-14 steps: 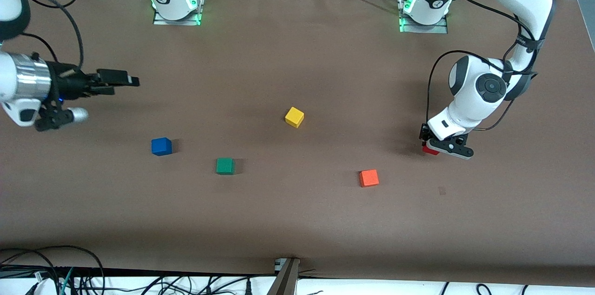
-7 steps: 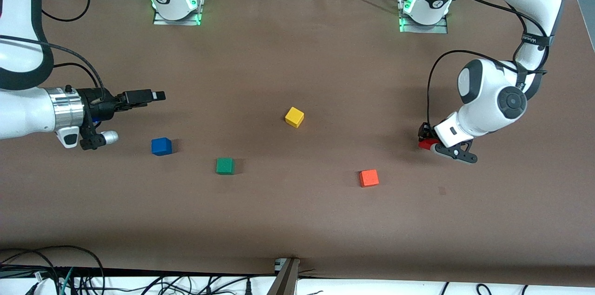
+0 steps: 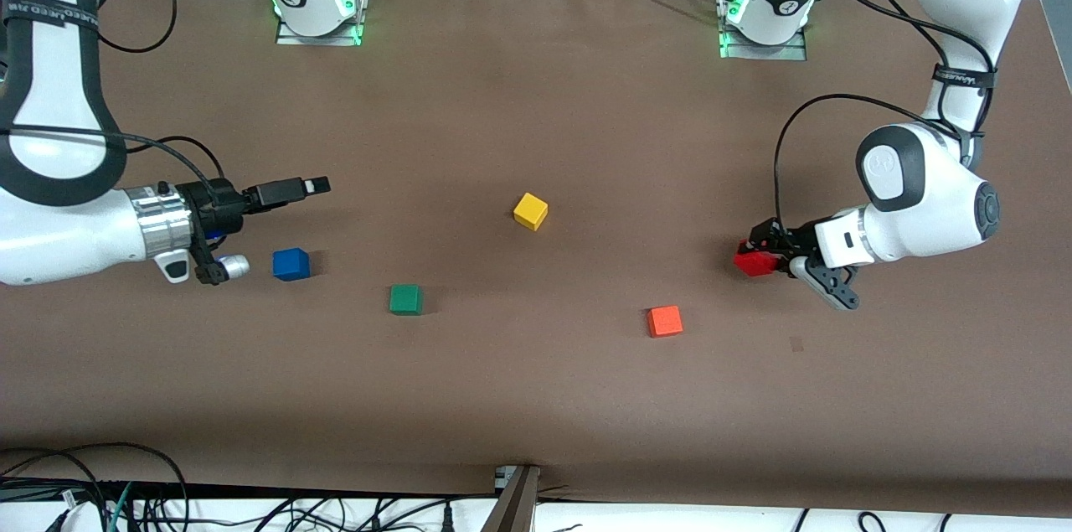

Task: Pass red block to right arm, stack on blue
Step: 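Lift the red cube with the left gripper while the right gripper advances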

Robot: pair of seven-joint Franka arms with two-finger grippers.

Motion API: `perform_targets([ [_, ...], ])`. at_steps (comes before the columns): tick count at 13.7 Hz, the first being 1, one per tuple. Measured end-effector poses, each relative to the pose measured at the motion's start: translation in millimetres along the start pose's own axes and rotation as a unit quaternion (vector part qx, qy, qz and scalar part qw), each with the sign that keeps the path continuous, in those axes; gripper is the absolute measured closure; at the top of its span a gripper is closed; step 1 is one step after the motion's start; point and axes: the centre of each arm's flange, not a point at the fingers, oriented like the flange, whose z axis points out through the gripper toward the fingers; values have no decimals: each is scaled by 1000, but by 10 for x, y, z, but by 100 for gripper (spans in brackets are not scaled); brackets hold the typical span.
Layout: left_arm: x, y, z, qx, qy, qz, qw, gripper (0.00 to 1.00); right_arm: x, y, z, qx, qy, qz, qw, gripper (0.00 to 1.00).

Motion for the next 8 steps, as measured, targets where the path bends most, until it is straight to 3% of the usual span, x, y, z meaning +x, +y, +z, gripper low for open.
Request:
perform_targets([
  [4, 273, 449, 285, -98, 51, 115, 987, 44, 182, -21, 164, 68, 2, -3, 998, 0],
  [6, 422, 684, 383, -125, 73, 188, 972, 44, 289, -43, 317, 81, 1, -2, 997, 0],
  [8, 568, 978, 672, -175, 114, 225, 952, 44, 393, -39, 509, 92, -8, 2, 996, 0],
])
